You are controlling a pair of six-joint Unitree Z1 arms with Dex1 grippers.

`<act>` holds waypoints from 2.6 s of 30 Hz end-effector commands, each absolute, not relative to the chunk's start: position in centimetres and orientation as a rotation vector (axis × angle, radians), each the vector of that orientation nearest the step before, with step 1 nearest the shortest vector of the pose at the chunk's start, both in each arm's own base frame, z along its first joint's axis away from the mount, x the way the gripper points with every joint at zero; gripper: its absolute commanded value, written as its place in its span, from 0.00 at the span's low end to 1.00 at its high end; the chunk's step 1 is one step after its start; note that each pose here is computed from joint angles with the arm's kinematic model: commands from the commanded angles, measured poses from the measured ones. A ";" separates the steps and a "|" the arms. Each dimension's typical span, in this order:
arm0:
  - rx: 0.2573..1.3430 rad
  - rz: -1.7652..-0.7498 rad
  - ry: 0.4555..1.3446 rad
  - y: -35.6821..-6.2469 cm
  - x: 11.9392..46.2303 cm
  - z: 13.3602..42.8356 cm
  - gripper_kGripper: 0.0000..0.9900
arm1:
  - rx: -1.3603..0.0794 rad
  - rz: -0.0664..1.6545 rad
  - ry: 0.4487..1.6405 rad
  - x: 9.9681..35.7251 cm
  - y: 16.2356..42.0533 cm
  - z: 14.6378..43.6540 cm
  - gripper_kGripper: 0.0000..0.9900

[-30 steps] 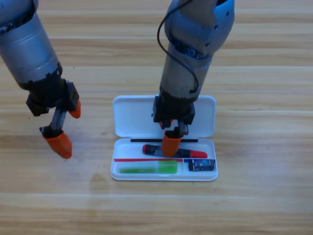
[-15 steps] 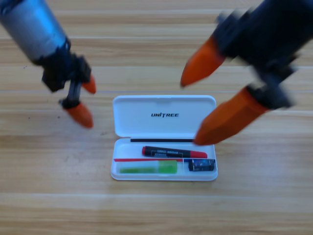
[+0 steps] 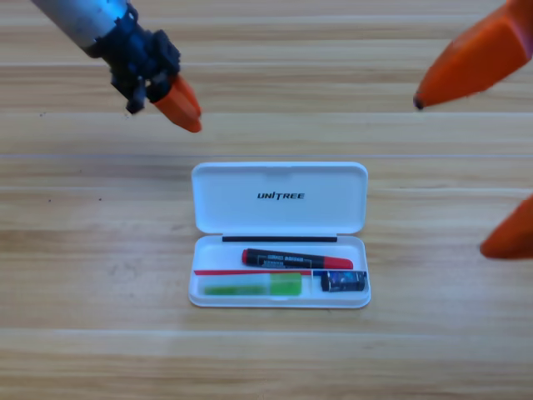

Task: Clean up eraser and pencils

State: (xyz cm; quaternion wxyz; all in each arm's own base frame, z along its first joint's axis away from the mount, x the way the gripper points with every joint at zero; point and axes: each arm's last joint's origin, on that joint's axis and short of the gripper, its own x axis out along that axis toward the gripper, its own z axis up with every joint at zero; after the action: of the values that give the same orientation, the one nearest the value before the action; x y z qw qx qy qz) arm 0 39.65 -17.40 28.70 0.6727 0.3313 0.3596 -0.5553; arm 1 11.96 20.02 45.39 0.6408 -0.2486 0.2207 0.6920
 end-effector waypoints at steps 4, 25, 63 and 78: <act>0.596 -1.372 0.859 -17.9 42.4 19.9 0.00 | -0.542 1.642 0.541 12.1 21.3 43.6 1.00; 0.497 -1.478 0.908 -18.7 42.1 17.1 0.00 | -0.530 1.661 0.561 11.9 22.2 43.1 1.00; 0.606 -1.669 0.990 -25.3 33.4 15.4 0.00 | -0.511 1.668 0.582 11.8 22.2 43.0 1.00; 0.674 -1.597 0.914 -24.5 31.7 21.0 0.00 | -0.511 1.668 0.582 11.9 22.2 43.0 1.00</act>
State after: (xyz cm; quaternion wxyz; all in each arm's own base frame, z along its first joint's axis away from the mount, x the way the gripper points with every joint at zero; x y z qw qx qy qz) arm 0 33.70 -24.90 17.90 0.5552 0.2673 0.3917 -0.6833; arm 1 11.92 20.93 44.61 0.6309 -0.2233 0.2271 0.7075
